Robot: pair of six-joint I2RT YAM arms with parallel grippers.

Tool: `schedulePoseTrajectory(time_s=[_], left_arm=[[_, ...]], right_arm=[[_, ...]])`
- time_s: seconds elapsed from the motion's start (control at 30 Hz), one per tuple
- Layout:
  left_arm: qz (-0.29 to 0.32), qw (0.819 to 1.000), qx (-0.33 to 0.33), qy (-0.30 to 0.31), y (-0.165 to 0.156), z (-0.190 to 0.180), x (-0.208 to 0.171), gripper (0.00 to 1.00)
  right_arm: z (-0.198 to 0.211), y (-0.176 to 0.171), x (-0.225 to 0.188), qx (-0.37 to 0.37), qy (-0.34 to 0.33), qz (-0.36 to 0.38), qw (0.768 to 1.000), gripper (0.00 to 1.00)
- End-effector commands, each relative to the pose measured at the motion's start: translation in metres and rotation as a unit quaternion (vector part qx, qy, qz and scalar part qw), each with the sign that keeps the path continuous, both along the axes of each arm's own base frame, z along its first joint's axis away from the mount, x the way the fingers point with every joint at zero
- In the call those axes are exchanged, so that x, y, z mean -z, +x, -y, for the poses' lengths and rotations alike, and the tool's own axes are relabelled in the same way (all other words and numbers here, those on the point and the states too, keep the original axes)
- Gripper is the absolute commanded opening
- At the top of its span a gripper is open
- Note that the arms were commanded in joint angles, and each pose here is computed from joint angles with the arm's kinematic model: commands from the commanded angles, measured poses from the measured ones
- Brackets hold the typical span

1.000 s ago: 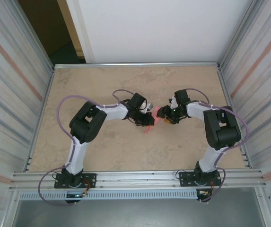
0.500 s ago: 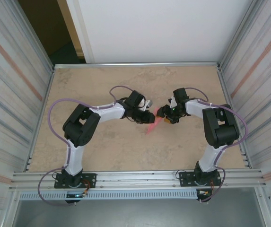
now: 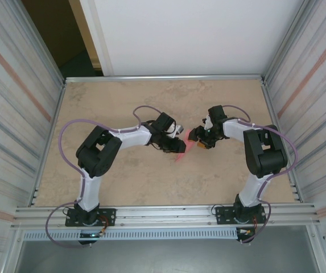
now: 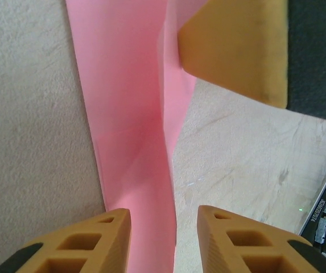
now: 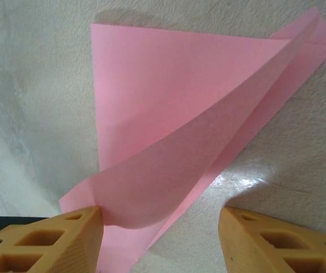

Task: Fold a paper plane with a square sheet of paper (pick it up from the middle)
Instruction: Fold the wing for the fifth time at the center of the table.

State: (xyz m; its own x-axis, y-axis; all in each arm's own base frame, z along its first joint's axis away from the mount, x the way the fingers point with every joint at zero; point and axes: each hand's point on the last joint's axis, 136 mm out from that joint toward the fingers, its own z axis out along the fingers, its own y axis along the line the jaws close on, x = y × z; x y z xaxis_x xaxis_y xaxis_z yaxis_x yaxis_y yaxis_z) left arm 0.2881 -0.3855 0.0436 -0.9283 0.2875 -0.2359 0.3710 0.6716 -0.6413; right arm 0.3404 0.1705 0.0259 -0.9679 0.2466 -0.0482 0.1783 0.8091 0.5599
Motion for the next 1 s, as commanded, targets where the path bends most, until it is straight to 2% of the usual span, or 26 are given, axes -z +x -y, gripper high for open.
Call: schedulePoseTrajectory(time_s=[0.0,0.23,0.53,0.97], left_arm=[[0.018,1.0,0.014,-0.005,-0.001,0.004,-0.016,0.35],[0.012,1.0,0.019,-0.001,-0.003,0.007,-0.011,0.3],[0.004,1.0,0.022,0.017,-0.006,0.002,0.003,0.29],[-0.003,0.999,0.023,0.035,-0.009,-0.003,0.02,0.2]], right_arm=[[0.006,0.0,0.026,0.011,-0.037,-0.016,0.999,0.57],[0.006,-0.001,0.028,0.012,-0.037,-0.02,0.999,0.57],[0.007,-0.003,0.032,0.015,-0.041,-0.028,0.999,0.56],[0.011,-0.007,0.042,0.019,-0.054,-0.043,0.997,0.55]])
